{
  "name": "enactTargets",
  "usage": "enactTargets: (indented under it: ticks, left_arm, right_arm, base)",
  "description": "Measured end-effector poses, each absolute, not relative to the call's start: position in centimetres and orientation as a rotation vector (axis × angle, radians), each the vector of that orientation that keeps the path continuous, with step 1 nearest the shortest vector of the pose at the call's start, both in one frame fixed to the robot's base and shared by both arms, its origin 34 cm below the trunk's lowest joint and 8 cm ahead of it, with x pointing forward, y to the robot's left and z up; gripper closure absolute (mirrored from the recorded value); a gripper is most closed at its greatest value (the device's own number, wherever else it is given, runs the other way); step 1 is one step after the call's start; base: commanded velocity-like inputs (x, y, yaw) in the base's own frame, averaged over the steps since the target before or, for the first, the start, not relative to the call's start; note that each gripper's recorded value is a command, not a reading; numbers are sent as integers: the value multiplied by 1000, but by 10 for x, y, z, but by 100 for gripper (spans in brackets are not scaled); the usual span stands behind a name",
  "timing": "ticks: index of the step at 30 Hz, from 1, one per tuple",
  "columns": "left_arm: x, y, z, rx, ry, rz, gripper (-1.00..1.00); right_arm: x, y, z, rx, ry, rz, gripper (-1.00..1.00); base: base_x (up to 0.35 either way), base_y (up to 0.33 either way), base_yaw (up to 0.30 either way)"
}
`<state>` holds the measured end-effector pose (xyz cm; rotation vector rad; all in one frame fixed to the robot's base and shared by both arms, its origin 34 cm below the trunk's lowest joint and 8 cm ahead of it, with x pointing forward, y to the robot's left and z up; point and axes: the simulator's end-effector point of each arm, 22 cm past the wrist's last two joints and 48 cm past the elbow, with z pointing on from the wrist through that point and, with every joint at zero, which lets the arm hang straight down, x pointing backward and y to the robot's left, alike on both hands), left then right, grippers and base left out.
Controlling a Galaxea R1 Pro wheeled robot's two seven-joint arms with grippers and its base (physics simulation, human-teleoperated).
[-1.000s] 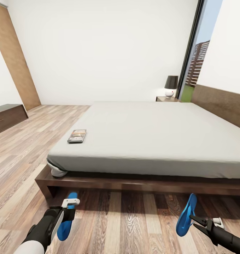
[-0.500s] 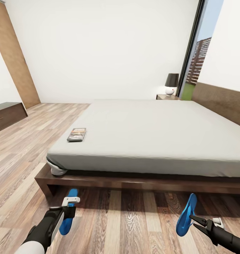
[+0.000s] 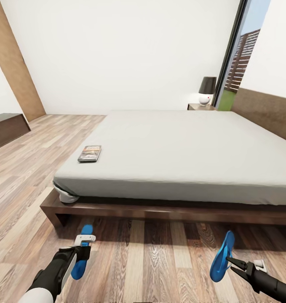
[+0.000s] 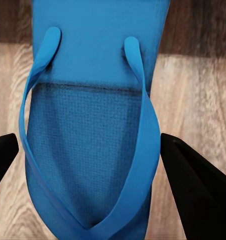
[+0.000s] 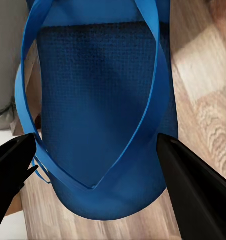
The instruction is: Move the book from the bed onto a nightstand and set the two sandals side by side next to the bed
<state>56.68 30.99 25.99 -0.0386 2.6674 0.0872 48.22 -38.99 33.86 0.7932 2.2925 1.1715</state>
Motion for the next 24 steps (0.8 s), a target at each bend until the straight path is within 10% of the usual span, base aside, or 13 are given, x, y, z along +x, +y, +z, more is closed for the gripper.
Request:
enactTargets:
  ticks: [24]
  left_arm:
    - [518,308,204,-54,2873,83,100]
  right_arm:
    - [465,-392,299,866,2369,1153,100]
  base:
    - [0,0,0]
